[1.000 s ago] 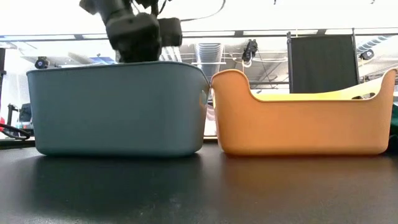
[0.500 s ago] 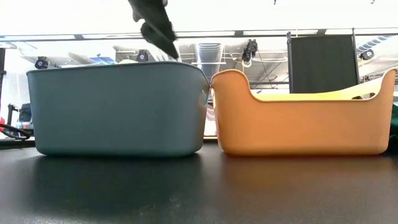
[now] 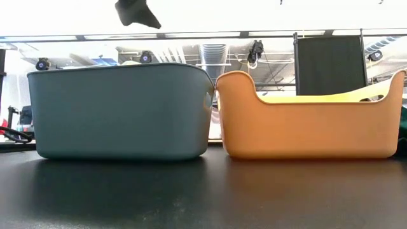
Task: Sort towels by color in basket
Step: Put the light blue towel into the blue bin
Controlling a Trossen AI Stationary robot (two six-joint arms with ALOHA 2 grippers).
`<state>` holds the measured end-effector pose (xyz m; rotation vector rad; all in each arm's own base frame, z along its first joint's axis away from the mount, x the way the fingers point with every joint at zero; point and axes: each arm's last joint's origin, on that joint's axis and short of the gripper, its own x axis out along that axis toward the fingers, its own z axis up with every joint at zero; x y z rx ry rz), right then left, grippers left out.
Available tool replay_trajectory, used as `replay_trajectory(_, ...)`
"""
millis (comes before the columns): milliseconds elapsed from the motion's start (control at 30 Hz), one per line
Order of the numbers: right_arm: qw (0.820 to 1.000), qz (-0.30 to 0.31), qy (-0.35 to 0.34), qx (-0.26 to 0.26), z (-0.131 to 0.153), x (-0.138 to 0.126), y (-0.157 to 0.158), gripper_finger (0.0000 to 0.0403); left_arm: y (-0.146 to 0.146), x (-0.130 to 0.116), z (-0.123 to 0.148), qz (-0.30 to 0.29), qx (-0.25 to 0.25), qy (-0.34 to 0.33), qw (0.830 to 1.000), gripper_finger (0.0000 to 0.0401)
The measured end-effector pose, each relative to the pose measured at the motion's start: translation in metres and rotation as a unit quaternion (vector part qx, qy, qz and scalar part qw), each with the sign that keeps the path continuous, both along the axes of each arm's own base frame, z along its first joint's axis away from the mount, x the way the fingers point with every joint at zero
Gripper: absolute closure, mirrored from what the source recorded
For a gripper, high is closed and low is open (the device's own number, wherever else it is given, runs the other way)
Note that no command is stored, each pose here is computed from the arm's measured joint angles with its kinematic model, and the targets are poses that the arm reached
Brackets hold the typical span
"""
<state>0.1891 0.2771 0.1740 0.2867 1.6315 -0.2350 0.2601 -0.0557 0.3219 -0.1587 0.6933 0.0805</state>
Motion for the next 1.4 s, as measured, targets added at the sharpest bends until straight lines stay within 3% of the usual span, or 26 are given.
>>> replay_trajectory(200, 0.989, -0.009, -0.149, -0.009, 0.025, 0.038, -0.017, 0.0384, 0.004, -0.035, 0.001, 0.017, -0.032, -0.004, 0.999, 0.007)
replay_trajectory(467, 0.948, 0.089, -0.307, 0.006, 0.021, 0.138, -0.056, 0.0384, -0.013, -0.057, 0.006, -0.022, -0.031, 0.046, 0.998, 0.0076)
replay_trajectory(633, 0.938, 0.131, -0.32, -0.026, 0.007, 0.185, -0.076, 0.0367, -0.044, -0.072, 0.0, -0.075, -0.057, 0.074, 0.993, 0.0076)
replay_trajectory(833, 0.917, 0.221, -0.329, -0.045, -0.006, 0.219, -0.063, 0.029, -0.077, -0.084, -0.002, -0.076, -0.093, 0.063, 0.991, 0.0076)
replay_trajectory(967, 0.903, 0.272, -0.328, -0.055, -0.015, 0.232, -0.049, 0.0237, -0.097, -0.085, -0.011, -0.062, -0.087, 0.067, 0.992, 0.0076)
replay_trajectory(1167, 0.87, 0.366, -0.316, -0.096, 0.02, 0.228, -0.03, 0.0185, -0.132, -0.067, -0.03, -0.077, -0.106, 0.054, 0.99, 0.0076)
replay_trajectory(1267, 0.871, 0.384, -0.27, -0.146, 0.033, 0.213, -0.024, 0.0173, -0.141, -0.055, -0.046, -0.036, -0.129, 0.071, 0.988, 0.0076)
replay_trajectory(1400, 0.888, 0.338, -0.246, -0.192, 0.06, 0.185, -0.016, 0.0165, -0.154, -0.039, -0.059, 0.029, -0.143, 0.085, 0.986, 0.0076)
